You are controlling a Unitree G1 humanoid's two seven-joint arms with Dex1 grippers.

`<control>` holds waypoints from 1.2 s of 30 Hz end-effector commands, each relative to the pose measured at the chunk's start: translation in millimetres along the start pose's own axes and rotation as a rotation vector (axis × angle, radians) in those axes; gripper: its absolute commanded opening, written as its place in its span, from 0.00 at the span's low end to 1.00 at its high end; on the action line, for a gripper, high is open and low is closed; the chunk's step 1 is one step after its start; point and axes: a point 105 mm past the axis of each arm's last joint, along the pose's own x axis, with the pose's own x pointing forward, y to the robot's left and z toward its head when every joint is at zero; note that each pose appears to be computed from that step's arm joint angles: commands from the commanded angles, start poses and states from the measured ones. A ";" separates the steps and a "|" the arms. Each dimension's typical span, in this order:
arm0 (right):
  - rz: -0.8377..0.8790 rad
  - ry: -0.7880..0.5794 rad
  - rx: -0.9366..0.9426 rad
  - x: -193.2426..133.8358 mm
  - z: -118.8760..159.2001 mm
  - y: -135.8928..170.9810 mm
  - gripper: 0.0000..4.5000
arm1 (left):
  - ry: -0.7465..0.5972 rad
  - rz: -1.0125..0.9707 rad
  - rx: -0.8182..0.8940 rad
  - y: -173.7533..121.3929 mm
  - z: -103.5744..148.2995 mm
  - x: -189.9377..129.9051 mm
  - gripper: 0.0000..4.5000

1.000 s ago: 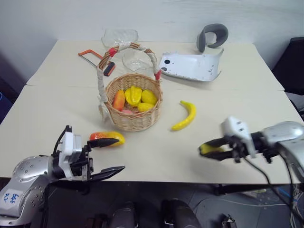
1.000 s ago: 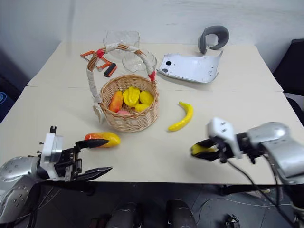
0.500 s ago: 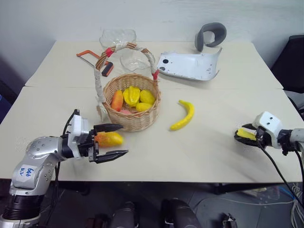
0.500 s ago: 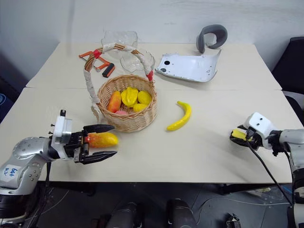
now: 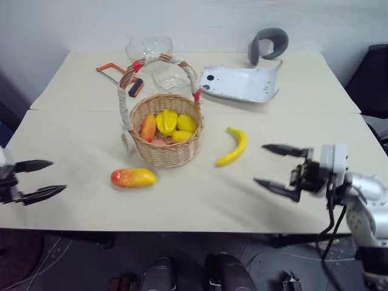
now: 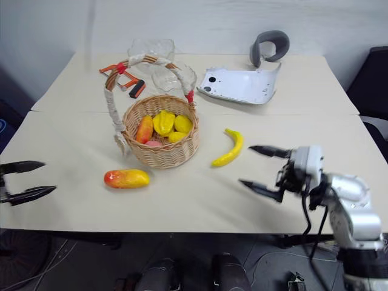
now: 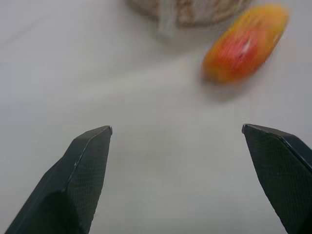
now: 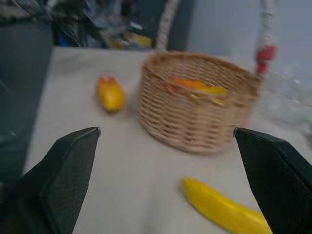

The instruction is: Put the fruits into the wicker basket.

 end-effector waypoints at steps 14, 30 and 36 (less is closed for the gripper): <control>0.034 -0.034 -0.056 34.8 3.7 19.3 1.00 | -0.083 -0.452 0.172 -62.7 60.5 115.3 1.00; -0.044 -0.010 -0.063 32.8 3.4 16.8 1.00 | -0.173 -0.470 0.257 -73.7 75.2 139.3 0.48; -0.103 0.026 -0.045 16.3 1.2 18.0 1.00 | -0.527 -0.590 0.115 -117.4 137.6 100.2 0.48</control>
